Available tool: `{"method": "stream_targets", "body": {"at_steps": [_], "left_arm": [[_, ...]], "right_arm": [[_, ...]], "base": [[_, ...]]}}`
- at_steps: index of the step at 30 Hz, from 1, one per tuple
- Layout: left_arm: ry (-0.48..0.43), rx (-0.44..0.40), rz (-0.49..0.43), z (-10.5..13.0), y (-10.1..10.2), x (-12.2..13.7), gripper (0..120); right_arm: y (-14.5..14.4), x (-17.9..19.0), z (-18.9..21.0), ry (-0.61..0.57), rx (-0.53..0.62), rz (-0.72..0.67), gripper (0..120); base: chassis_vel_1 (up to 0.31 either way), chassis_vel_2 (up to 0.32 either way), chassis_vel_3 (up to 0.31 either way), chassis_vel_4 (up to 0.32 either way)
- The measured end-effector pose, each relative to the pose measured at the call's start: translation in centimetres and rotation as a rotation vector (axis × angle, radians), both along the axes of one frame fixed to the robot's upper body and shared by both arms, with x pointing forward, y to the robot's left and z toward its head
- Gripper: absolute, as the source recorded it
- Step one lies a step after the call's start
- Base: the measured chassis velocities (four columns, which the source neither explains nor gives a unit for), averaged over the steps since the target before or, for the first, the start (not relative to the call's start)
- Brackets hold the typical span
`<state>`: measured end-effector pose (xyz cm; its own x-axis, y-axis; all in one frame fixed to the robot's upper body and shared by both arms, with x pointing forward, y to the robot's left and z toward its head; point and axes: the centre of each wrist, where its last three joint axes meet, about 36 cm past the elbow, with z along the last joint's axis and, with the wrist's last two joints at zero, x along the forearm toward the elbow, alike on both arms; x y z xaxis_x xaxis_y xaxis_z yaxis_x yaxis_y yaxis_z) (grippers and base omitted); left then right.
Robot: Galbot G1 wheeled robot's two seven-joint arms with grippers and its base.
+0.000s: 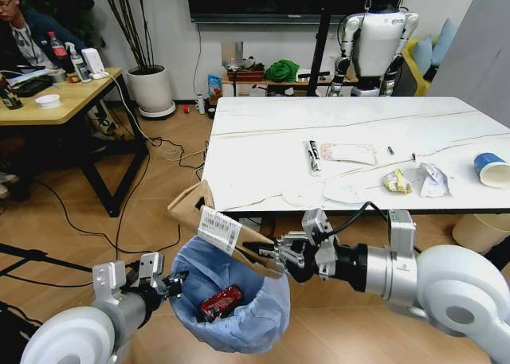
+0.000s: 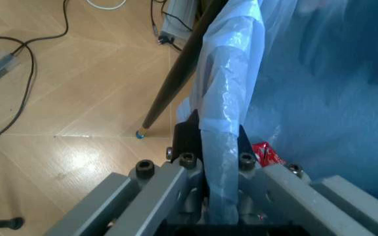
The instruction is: Pick up the trash bin and place the trash from the table into it.
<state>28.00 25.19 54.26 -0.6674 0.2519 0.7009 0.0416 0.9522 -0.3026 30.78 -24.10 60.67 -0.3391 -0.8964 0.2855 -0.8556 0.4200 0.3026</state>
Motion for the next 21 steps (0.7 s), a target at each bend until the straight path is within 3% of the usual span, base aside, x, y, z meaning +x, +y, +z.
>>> {"method": "stream_targets", "body": {"at_steps": [11,21], "left_arm": [[-0.003,0.003,-0.008,0.0,-0.1,0.0,0],[-0.001,-0.002,-0.018,-0.1,-0.4,0.1,0]], "right_arm": [[-1.1,-0.1,0.3,0.026,-0.091,-0.010,1],[-1.7,-0.2,0.3,0.048,-0.104,-0.030,35]], "base": [[0.000,0.000,0.000,0.000],[0.000,0.000,0.000,0.000]]}}
